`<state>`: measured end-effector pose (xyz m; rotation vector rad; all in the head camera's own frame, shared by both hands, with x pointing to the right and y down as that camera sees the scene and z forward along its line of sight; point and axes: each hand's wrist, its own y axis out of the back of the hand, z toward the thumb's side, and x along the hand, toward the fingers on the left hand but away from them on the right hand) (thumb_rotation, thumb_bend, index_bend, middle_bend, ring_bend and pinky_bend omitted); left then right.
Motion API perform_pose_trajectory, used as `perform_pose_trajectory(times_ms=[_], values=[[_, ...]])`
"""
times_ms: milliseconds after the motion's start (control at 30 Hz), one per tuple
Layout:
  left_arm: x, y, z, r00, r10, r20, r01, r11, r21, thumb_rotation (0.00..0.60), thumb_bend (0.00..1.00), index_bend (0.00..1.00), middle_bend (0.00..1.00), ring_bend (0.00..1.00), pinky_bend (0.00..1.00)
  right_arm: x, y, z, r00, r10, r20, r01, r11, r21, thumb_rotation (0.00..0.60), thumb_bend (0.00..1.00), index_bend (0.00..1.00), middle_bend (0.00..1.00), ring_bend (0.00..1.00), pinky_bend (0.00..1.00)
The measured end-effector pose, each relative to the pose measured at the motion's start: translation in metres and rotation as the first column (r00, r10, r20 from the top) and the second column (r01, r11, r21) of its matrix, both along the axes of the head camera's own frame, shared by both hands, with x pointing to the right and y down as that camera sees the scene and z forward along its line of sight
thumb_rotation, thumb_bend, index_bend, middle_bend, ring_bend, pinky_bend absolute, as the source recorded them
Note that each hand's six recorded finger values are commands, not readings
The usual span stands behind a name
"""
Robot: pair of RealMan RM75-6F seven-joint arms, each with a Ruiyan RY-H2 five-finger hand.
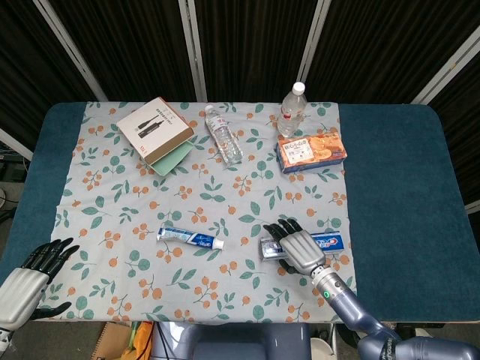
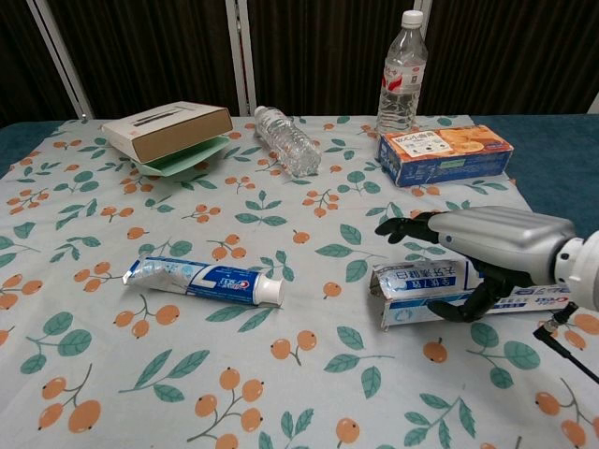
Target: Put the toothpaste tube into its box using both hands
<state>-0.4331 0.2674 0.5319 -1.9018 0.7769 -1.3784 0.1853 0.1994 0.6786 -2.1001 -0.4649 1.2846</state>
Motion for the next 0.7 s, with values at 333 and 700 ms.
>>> perform_pose_trajectory(times_ms=[333, 700], values=[[0.003, 0.0, 0.001, 1.0, 0.006, -0.007, -0.006, 1.0, -0.021, 0.6, 0.05, 0.0, 0.0, 0.0, 0.08, 0.012, -0.002, 0.026, 0.997, 0.018, -0.074, -0.017, 1.0, 0.006, 0.6, 0.4, 0.34, 0.45, 0.38, 0.31], [0.008, -0.001, 0.002, 1.0, 0.017, -0.024, -0.017, 0.999, -0.034, 0.6, 0.07, 0.04, 0.03, 0.02, 0.1, 0.014, 0.002, 0.014, 0.998, 0.049, -0.034, -0.048, 0.998, 0.027, 0.6, 0.4, 0.44, 0.52, 0.46, 0.41]])
